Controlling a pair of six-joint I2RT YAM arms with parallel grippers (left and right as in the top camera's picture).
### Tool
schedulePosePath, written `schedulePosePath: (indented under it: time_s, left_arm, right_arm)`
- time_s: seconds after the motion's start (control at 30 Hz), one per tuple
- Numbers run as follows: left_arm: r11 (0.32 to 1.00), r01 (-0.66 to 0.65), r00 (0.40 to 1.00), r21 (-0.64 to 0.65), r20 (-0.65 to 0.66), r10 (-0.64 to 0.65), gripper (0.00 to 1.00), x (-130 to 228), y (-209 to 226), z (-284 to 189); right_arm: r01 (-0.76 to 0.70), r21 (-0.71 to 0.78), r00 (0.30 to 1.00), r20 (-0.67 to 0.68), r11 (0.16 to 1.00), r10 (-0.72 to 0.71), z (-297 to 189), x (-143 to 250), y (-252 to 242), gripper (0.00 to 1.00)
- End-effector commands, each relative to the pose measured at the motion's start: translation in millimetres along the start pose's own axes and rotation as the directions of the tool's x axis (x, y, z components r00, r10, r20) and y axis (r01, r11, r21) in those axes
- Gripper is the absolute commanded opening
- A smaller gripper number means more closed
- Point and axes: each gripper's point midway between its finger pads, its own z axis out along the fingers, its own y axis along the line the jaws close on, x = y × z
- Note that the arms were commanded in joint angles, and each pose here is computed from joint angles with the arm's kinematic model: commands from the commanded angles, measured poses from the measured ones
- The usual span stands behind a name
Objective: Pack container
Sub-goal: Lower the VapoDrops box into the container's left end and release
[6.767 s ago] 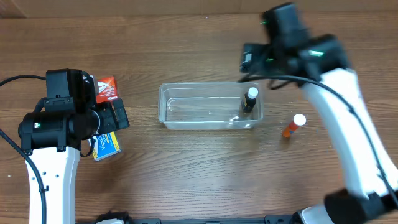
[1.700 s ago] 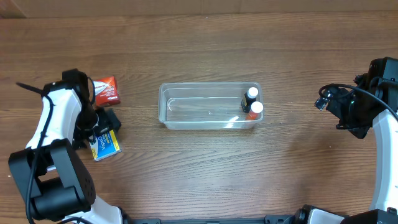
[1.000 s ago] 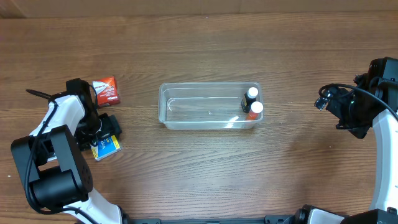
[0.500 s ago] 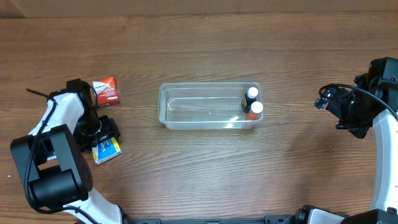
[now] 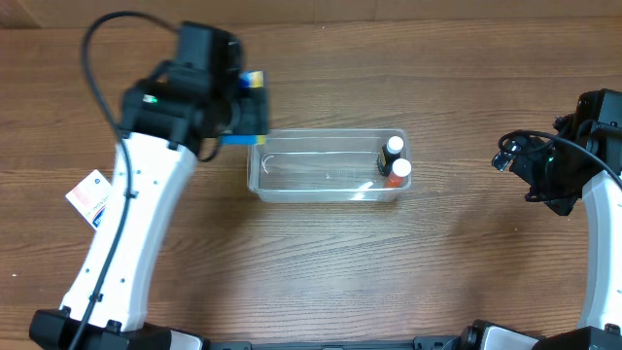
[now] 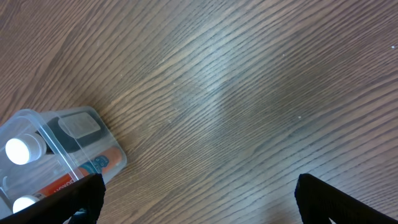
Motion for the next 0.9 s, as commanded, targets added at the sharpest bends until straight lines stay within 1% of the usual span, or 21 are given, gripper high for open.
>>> schedulePosePath:
  time_s: [0.0, 0.03, 0.07, 0.17, 0.27, 0.47, 0.6, 0.7, 0.77, 0.87]
  left_arm:
    - [1.000, -0.012, 1.000, 0.029, 0.008, 0.012, 0.65, -0.1, -42.8, 18.8]
    - [1.000, -0.008, 0.998, 0.019, -0.055, 0.009, 0.66, 11.1, -49.7, 41.0]
    - [1.000, -0.002, 0.990, -0.013, -0.139, 0.000, 0.67, 26.5, -47.2, 65.4]
    - [0.994, 0.036, 0.954, -0.099, -0.294, -0.064, 0.67, 59.5, -34.1, 100.1]
    - [0.986, 0.056, 0.919, -0.158, -0.377, -0.112, 0.68, 79.6, -25.1, 119.5]
    - [0.980, 0.041, 0.894, -0.193, -0.430, -0.122, 0.69, 93.3, -18.5, 141.9]
    - [0.975, 0.029, 0.876, -0.219, -0.465, -0.130, 0.73, 104.3, -11.8, 146.2]
    - [0.972, 0.020, 0.878, -0.234, -0.461, -0.129, 0.82, 104.2, -8.4, 146.2]
    - [0.972, 0.019, 0.876, -0.236, -0.464, -0.130, 0.92, 104.9, -7.9, 145.7]
    - [0.971, 0.017, 0.872, -0.239, -0.471, -0.131, 0.98, 106.6, -7.2, 144.6]
  right_arm:
    - [0.004, -0.021, 1.000, -0.008, 1.000, -0.004, 0.7, 1.8, 4.4, 1.00]
    - [0.004, -0.028, 1.000, -0.010, 1.000, -0.004, 0.7, 2.2, 5.5, 1.00]
    - [0.004, -0.028, 1.000, -0.010, 1.000, -0.004, 0.7, 2.2, 5.5, 1.00]
    - [0.004, -0.028, 1.000, -0.009, 1.000, -0.004, 0.7, 1.9, 5.5, 1.00]
    - [0.004, -0.031, 1.000, -0.008, 0.999, -0.005, 0.7, 1.7, 6.2, 1.00]
    - [0.004, -0.032, 1.000, -0.008, 0.999, -0.005, 0.7, 1.7, 6.3, 1.00]
    - [0.004, -0.032, 1.000, -0.008, 0.999, -0.005, 0.7, 1.6, 6.3, 1.00]
    - [0.005, -0.032, 1.000, -0.008, 0.999, -0.005, 0.7, 1.7, 6.3, 1.00]
    - [0.005, -0.032, 1.000, -0.009, 0.999, -0.005, 0.7, 1.9, 6.3, 1.00]
    - [0.004, -0.031, 1.000, -0.011, 1.000, -0.005, 0.7, 2.4, 6.1, 1.00]
